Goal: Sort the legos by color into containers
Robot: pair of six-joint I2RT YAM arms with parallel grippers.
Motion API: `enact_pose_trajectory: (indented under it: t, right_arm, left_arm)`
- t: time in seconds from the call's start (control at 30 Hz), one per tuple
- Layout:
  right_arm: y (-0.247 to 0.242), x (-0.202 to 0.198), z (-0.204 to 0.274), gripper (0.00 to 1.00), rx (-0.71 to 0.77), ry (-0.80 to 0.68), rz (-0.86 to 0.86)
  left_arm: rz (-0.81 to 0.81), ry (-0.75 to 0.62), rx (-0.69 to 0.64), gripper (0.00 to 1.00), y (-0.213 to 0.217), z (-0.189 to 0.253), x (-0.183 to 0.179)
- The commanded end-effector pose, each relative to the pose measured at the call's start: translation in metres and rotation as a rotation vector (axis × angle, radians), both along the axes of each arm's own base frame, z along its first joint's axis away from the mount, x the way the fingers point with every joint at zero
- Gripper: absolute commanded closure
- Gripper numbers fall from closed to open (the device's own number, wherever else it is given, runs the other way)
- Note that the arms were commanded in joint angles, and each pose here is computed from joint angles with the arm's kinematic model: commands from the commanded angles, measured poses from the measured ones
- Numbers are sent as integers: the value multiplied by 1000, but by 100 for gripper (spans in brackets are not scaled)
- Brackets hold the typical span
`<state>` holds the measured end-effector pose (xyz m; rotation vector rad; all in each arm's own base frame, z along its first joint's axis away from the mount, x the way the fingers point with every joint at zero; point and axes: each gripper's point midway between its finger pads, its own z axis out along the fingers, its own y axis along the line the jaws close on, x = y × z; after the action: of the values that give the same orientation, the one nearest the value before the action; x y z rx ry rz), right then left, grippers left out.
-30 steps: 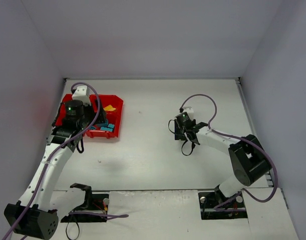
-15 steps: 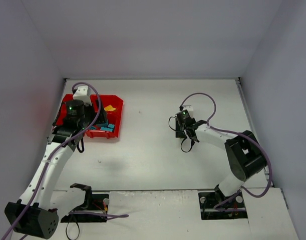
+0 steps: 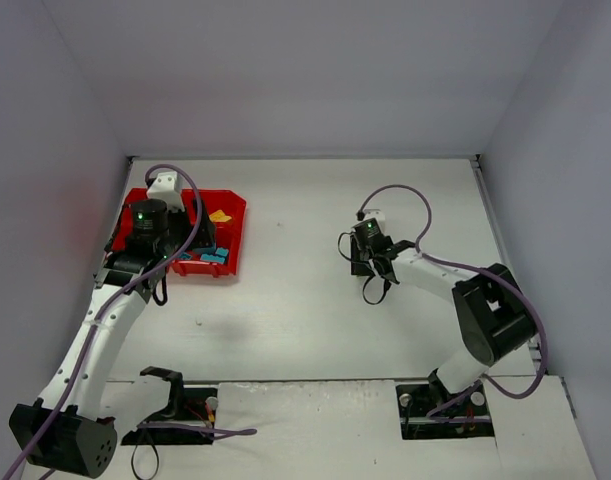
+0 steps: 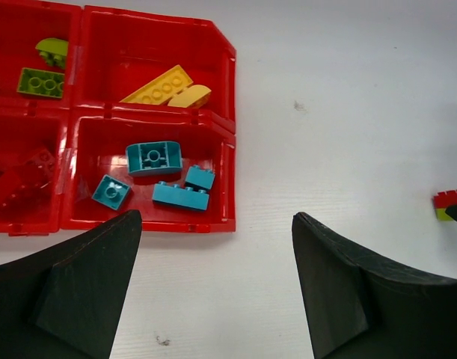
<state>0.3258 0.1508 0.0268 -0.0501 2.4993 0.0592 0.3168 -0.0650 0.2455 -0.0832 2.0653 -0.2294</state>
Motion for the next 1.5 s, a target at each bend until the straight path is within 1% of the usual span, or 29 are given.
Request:
enact_pose_trajectory:
  t: [0.0,0.03,0.07,0.1,0.13,0.17,0.2,0.27,0.33,0.4,0.43,0.5,0.53,0.6,0.73,0.8,1.07,1.1,1.33,1.47]
  right_arm:
    - [16,12,44,100,83,-126,85]
    - [24,12,63,100,112,-181,119]
    - [28,7,67,100,119,-196,175]
    - [32,6,77,100,129,-226,206]
    - [40,2,97,100,152,-283,247]
    - [44,-1,104,100,158,-306,284]
    - [47,-4,120,100,151,-360,328]
    - [60,-12,134,100,155,-418,402]
    - [72,-20,152,100,167,-482,487]
    - [83,-28,162,100,199,-511,552]
    - [87,-30,173,100,213,-551,578]
    - [98,-40,185,100,249,-592,633]
    - [102,-42,193,100,239,-630,669]
    - [111,-50,209,100,264,-679,731]
    - [119,-61,235,100,280,-760,813]
    - [121,-66,243,100,293,-784,835]
    - [131,-80,247,100,337,-780,914]
    - [131,-80,246,100,341,-778,915]
    - [132,-84,247,100,356,-786,927]
    - [133,-84,245,100,357,-781,934]
  left_arm:
    - [-73,-105,-72,25,-17,35,11]
    - [-102,-99,-93,25,-23,35,9]
    - [-125,-84,-133,25,-31,33,9]
    - [-187,-68,-180,25,-45,32,5]
    - [-216,-53,-212,25,-52,31,2]
    - [-228,-26,-265,25,-60,30,1]
    - [-286,-10,-316,25,-73,31,-4]
    - [-315,34,-404,25,-86,33,-10]
    - [-346,52,-493,25,-100,41,-15]
    - [-382,35,-538,25,-110,53,-17]
    - [-416,40,-564,25,-120,61,-22]
    - [-447,37,-576,25,-129,70,-26]
    - [-475,51,-583,25,-139,72,-30]
    - [-507,45,-589,25,-149,82,-32]
    - [-587,102,-602,25,-179,82,-43]
    - [-606,108,-608,25,-188,83,-46]
    - [-702,134,-596,25,-215,76,-53]
    - [-733,144,-593,25,-220,75,-56]
    - [-801,199,-571,25,-236,61,-66]
    - [-825,230,-573,29,-245,54,-70]
